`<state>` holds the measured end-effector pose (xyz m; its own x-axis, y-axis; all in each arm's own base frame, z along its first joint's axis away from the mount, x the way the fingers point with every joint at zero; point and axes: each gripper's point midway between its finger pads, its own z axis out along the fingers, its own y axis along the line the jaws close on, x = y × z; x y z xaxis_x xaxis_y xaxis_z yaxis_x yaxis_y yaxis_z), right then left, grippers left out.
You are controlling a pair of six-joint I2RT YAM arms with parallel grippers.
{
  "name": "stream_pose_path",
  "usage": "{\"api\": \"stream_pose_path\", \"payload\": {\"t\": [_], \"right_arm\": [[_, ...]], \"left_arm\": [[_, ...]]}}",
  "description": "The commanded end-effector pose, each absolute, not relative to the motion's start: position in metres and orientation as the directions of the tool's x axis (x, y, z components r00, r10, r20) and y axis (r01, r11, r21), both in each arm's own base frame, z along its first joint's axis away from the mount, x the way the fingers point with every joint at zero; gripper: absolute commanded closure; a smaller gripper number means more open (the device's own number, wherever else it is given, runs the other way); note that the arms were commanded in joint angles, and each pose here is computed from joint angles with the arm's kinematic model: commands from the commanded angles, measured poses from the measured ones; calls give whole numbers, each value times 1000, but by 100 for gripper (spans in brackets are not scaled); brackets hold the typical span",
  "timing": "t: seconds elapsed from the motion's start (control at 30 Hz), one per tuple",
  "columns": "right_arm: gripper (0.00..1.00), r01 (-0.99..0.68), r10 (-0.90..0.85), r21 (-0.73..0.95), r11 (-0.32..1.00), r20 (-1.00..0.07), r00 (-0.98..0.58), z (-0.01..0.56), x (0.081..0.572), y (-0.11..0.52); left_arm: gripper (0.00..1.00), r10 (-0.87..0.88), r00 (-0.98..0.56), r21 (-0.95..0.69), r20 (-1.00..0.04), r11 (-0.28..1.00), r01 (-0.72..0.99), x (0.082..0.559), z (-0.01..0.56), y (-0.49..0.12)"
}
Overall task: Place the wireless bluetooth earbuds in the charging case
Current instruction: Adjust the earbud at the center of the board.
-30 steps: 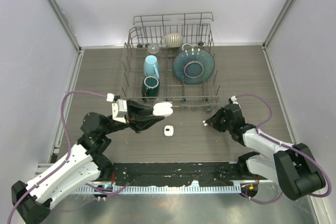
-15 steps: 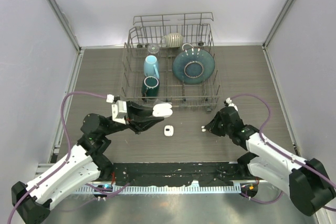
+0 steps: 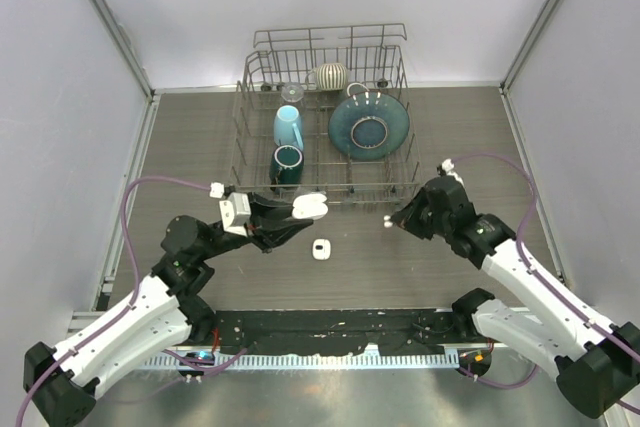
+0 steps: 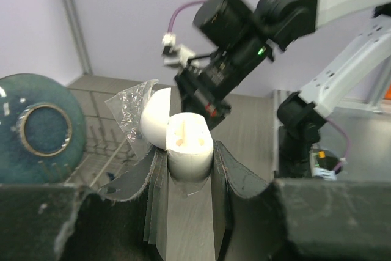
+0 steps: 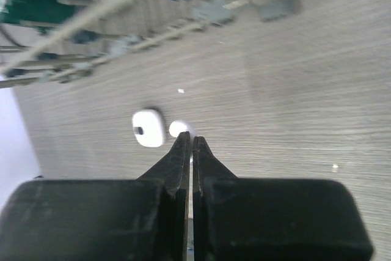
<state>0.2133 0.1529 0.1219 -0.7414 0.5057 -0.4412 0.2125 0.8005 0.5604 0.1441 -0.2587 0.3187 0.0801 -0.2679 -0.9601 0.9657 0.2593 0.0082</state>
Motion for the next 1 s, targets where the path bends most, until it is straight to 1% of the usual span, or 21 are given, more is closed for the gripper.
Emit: {"api": "stream_pose_path", "payload": {"t": [0.0, 0.13, 0.17, 0.23, 0.37, 0.47, 0.5, 0.67, 0.73, 0.97], "right_arm": [[99, 172, 532, 650, 740, -409, -741, 182, 216, 172], [99, 160, 533, 681, 714, -382, -755, 218, 216, 182], [99, 137, 533, 695, 706, -394, -749, 238, 219, 185], [99, 134, 513, 678, 723, -396, -762, 245, 217, 189], [99, 52, 505, 736, 675, -410, -759, 286, 217, 210], [99, 46, 512, 753, 657, -400, -760, 301, 218, 225], [99, 42, 509, 755, 654, -399, -763, 304, 218, 229], [99, 3, 485, 761, 649, -411, -772, 321, 212, 255], [99, 8, 475, 756, 654, -403, -782, 317, 212, 264], [99, 6, 490, 792, 610, -371, -789, 320, 210, 287]], "left_arm": [[100, -253, 222, 116, -942, 376, 919, 160, 327, -249], [100, -222, 268, 160, -937, 408, 899, 166, 329, -247], [100, -219, 280, 169, -935, 418, 893, 168, 330, -246], [100, -214, 283, 173, -935, 423, 890, 171, 329, -247], [100, -209, 295, 182, -932, 435, 882, 174, 330, -247], [100, -207, 293, 180, -933, 435, 882, 175, 330, -248], [100, -191, 319, 209, -928, 442, 872, 177, 331, -248], [100, -146, 337, 232, -930, 478, 848, 186, 326, -246], [100, -125, 348, 247, -929, 492, 835, 190, 325, -246], [100, -73, 367, 282, -928, 506, 815, 196, 322, -247]]}}
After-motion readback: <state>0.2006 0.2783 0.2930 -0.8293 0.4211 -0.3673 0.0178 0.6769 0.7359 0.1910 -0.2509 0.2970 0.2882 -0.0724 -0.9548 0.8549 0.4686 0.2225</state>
